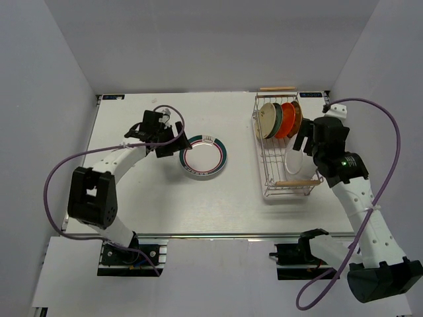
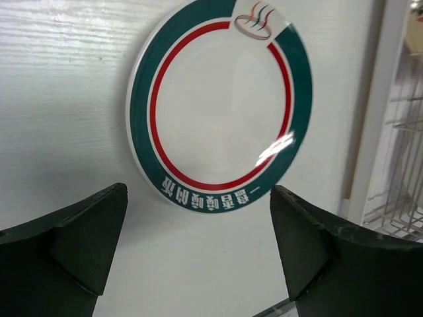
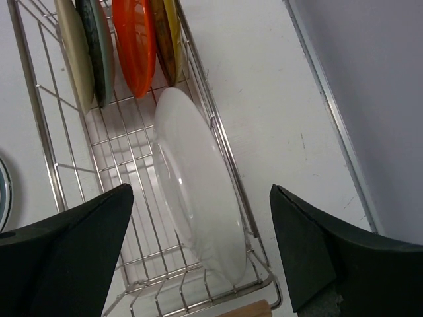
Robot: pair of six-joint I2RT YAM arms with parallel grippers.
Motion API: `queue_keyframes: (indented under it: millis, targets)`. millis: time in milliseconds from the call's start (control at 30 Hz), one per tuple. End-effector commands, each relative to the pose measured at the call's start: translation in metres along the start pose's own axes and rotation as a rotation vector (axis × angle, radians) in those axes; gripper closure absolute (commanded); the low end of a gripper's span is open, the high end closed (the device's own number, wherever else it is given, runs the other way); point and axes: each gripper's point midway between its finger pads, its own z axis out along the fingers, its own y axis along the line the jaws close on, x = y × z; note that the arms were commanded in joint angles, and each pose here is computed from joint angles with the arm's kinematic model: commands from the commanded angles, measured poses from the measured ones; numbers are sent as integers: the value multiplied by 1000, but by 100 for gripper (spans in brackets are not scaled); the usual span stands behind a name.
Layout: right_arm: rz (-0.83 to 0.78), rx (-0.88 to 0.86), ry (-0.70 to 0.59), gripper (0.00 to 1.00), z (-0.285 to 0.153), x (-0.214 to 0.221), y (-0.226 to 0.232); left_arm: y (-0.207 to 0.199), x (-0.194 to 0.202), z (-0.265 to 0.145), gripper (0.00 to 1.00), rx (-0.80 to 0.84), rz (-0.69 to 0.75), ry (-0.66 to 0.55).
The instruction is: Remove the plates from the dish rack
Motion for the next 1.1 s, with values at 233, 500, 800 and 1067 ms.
queue_keyframes:
  millis: [233, 500, 800, 1067]
  targets:
    - [-10, -163, 92, 11, 22, -10, 16, -16, -8, -61, 2, 18, -4, -127]
    - [22, -277, 185, 11, 29, 13, 26, -26, -12, -88, 2, 56, -2, -198]
    - [76, -405, 179, 13, 20, 16, 33, -28, -14, -83, 2, 65, -3, -186]
    - [107, -466, 192, 26, 26, 18, 35, -30, -16, -78, 2, 71, -2, -176]
